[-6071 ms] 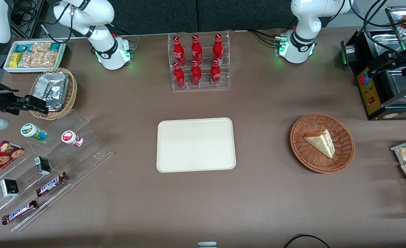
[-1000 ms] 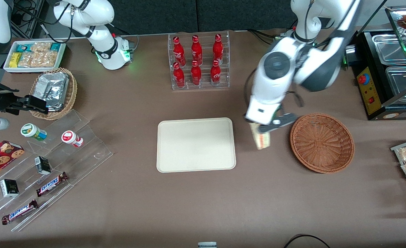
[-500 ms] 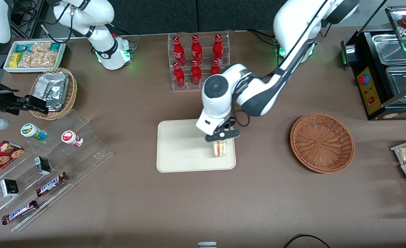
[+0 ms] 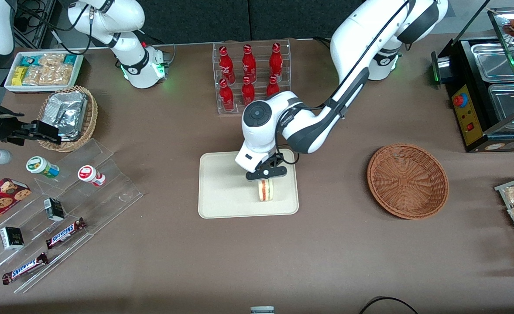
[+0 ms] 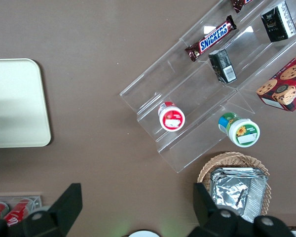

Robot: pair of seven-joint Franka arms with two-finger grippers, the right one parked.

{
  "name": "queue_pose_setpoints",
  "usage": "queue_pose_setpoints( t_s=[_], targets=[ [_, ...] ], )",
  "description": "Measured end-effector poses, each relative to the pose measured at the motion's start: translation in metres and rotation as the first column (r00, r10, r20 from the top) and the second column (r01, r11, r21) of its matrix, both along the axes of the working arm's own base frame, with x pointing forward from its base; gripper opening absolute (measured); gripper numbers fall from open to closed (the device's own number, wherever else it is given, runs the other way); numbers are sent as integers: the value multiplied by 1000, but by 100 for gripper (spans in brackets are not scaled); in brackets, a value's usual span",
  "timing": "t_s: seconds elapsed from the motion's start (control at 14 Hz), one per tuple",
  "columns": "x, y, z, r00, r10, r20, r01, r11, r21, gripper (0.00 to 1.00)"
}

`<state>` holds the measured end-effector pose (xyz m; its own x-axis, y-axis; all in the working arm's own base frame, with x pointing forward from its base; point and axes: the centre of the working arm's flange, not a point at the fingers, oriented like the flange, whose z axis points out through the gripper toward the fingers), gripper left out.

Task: Place sandwich from basket to tray
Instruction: 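Carry the sandwich with the left gripper over the cream tray, then lower the sandwich onto the tray and open the left gripper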

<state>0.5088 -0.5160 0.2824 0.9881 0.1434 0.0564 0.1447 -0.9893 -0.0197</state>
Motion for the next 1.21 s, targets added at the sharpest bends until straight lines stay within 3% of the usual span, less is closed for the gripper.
queue_pose_setpoints(
  t_s=[0.5,0.79,1.07,1.21],
  targets=[
    [-5,-14,-32,1000,9,11,-9,999,32,20],
    [-4,-14,-35,999,29,13,-29,999,32,58],
    [6,-13,-2,997,59,43,-60,998,26,99],
    [10,-2,43,994,90,58,-95,993,73,100]
  ],
)
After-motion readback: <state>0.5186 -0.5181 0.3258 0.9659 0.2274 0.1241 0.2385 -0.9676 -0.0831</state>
